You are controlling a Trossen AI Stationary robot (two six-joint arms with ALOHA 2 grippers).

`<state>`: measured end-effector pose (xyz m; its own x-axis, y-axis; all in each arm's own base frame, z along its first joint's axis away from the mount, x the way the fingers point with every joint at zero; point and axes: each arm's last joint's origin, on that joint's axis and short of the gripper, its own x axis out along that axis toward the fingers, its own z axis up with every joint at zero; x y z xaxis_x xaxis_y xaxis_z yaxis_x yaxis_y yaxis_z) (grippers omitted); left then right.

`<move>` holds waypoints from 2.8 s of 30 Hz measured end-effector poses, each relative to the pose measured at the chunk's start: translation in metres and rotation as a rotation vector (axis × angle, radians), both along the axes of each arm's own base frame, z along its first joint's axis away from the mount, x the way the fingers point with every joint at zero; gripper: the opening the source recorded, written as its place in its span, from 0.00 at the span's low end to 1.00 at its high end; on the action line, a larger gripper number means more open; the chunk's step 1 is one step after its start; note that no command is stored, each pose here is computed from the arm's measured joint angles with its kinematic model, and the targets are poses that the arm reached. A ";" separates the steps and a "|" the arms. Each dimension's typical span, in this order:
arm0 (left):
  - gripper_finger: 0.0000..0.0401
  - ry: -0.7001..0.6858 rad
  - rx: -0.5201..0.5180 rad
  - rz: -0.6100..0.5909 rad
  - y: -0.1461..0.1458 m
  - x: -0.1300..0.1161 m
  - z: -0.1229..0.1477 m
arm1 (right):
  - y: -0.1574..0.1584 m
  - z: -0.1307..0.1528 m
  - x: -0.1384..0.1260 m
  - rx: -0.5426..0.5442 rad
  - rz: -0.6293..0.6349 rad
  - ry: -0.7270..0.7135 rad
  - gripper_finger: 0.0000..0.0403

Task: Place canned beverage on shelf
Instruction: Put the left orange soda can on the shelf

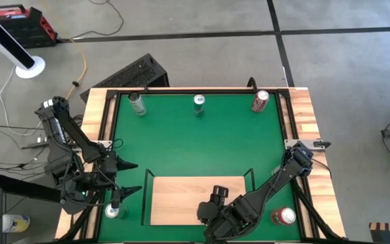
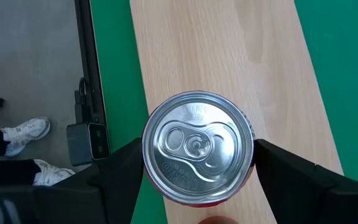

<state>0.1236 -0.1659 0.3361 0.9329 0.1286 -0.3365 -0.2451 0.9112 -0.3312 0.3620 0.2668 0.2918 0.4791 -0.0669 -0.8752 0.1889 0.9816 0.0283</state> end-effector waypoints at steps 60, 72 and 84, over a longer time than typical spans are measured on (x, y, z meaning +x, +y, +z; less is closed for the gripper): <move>0.98 -0.008 -0.021 -0.013 -0.002 0.001 0.002 | 0.002 0.007 -0.006 0.075 0.003 0.074 0.76; 0.98 -0.017 -0.011 -0.023 -0.003 0.001 0.003 | -0.004 0.005 -0.006 0.037 0.005 0.108 0.89; 0.98 -0.013 0.003 -0.027 -0.003 0.001 0.003 | -0.014 0.020 -0.004 0.032 0.009 0.102 0.91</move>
